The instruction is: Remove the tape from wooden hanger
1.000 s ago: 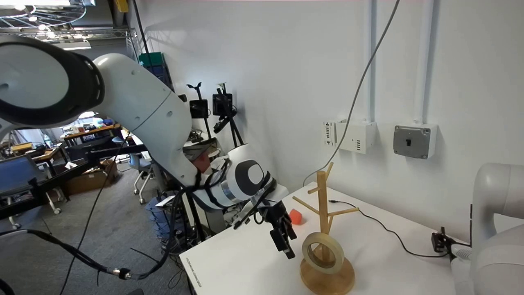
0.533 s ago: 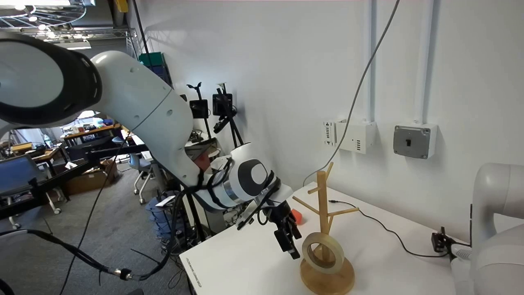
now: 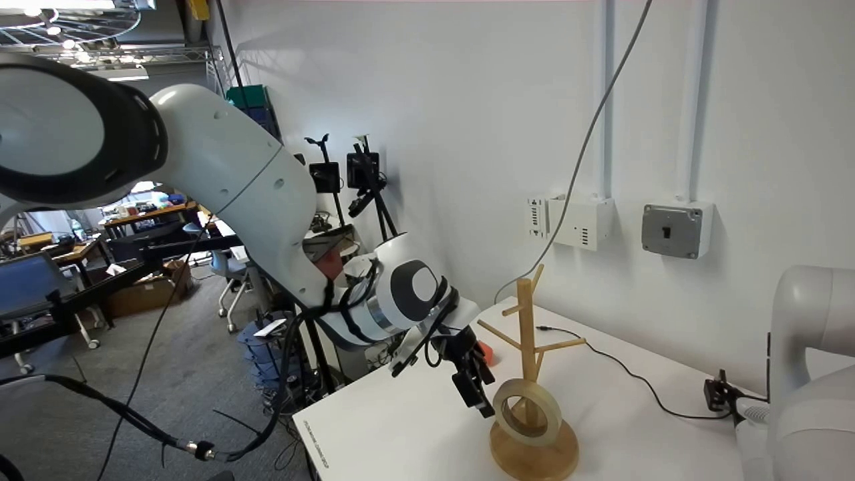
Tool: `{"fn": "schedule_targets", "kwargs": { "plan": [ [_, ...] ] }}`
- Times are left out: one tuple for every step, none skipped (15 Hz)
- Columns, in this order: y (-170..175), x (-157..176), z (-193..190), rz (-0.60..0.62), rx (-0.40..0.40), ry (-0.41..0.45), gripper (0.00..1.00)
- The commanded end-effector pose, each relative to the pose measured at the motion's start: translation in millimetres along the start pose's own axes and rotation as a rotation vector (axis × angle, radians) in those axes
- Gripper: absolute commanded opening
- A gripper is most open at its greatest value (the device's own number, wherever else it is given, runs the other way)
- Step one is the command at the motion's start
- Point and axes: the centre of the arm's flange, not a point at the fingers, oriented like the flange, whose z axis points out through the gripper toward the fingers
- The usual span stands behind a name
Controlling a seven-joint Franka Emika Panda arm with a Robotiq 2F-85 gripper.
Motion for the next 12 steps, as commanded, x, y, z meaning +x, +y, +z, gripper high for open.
{"fn": "schedule_targets", "kwargs": {
  "plan": [
    [7.3,3.7,-1.7,0.002,0.004,0.02,1.0],
    [8.5,4.8,-1.7,0.003,0.005,0.021,1.0],
    [9.4,5.4,-1.6,0.005,0.005,0.024,1.0],
    [10.5,6.2,-1.5,0.006,0.004,0.026,1.0],
    [10.9,6.5,-1.5,0.008,0.003,0.027,1.0],
    [11.9,7.4,-1.6,0.01,0.002,0.03,1.0],
    [12.2,7.6,-1.5,0.012,0.001,0.03,0.96],
    [13.4,8.9,-1.0,0.014,-0.001,0.031,0.74],
    [14.5,10.0,-0.7,0.016,-0.002,0.032,0.71],
    [15.1,10.7,-0.6,0.017,-0.003,0.033,0.69],
    [15.8,11.4,-0.6,0.018,-0.003,0.034,0.62],
    [16.4,12.2,-0.6,0.019,-0.004,0.035,0.53]
  ]
}}
